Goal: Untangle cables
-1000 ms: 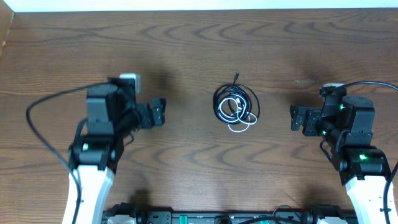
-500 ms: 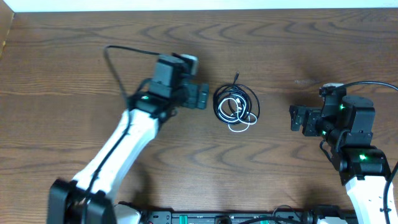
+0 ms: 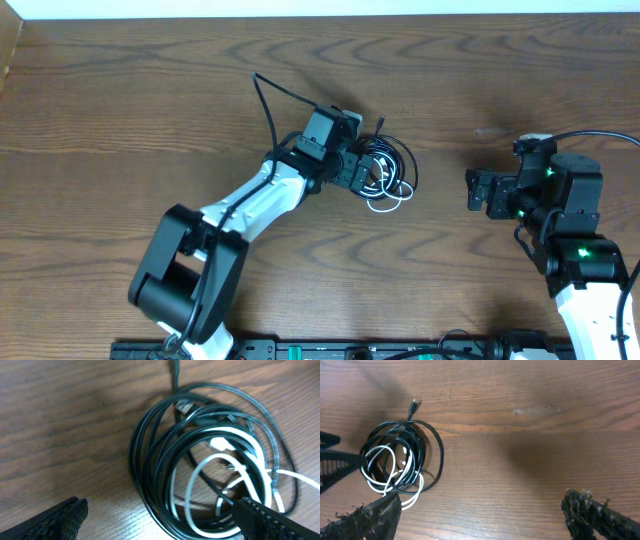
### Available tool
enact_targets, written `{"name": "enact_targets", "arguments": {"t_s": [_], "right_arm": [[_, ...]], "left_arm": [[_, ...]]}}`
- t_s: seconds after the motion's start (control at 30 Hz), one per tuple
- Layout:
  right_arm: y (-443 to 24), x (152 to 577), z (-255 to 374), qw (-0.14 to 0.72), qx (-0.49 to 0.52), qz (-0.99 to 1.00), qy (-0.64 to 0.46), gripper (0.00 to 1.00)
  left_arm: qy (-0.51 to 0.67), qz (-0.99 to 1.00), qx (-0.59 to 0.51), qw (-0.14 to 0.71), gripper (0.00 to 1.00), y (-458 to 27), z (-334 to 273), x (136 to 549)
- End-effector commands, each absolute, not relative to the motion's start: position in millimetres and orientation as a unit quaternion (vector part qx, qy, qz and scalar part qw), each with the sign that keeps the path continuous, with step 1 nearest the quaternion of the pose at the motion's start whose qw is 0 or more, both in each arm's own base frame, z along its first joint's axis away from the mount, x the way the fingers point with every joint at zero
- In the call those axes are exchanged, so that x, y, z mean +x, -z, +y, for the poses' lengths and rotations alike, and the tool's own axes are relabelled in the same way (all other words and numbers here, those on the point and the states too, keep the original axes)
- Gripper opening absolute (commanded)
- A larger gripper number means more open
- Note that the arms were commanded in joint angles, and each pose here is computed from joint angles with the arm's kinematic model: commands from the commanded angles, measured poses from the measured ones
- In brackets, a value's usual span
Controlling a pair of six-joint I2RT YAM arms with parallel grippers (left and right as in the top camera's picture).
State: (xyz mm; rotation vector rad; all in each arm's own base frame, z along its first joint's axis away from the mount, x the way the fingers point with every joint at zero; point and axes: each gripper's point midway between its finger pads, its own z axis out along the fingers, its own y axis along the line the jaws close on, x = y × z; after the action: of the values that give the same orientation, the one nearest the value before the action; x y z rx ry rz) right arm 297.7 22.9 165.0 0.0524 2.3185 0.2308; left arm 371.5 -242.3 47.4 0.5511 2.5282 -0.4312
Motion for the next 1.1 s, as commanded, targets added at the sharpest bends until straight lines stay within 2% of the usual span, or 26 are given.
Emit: {"name": "enact_targets", "arguments": {"t_s": [0.0,0.07,0.17,0.23,0.77,0.83,0.93,1.07], "right_arm": [[-173.2,300.3,25.9,0.402,0.021,0.910,-0.097,0.99],[-173.1,300.2,25.8,0.401,0.021,0.911,-0.097,0.99],[-173.1,300.2,25.8,0.401,0.021,0.911,-0.097,0.99],[-173.0,300.2,25.8,0.401,0.021,0.911,-0.097,0.99],[-173.2,300.3,25.8,0.402,0.021,0.910,-0.097,0.99],[-173.2,300.3,25.8,0.402,0.021,0.910,-0.097,0.99],[-173.2,300.3,25.8,0.402,0.021,0.910,-0.097,0.99],[-174.1,301.1,25.8,0.404,0.021,0.909,-0.097,0.99]], "left_arm": [[0.150,0.931,0.207,0.260,0.99,-41.5,-242.6,378.3],[0.151,0.931,0.206,0.260,0.93,-37.8,-243.4,379.7],[0.154,0.930,0.203,0.264,0.67,-38.9,-244.8,381.5],[0.158,0.931,0.191,0.267,0.56,-40.6,-245.3,384.0],[0.178,0.947,0.147,0.222,0.55,-11.5,-248.4,373.1],[0.181,0.948,0.148,0.215,0.44,-7.0,-249.5,371.1],[0.193,0.945,0.152,0.214,0.08,-11.2,-253.8,369.9],[0.223,0.932,0.157,0.239,0.08,-43.5,-260.9,373.5]]}}
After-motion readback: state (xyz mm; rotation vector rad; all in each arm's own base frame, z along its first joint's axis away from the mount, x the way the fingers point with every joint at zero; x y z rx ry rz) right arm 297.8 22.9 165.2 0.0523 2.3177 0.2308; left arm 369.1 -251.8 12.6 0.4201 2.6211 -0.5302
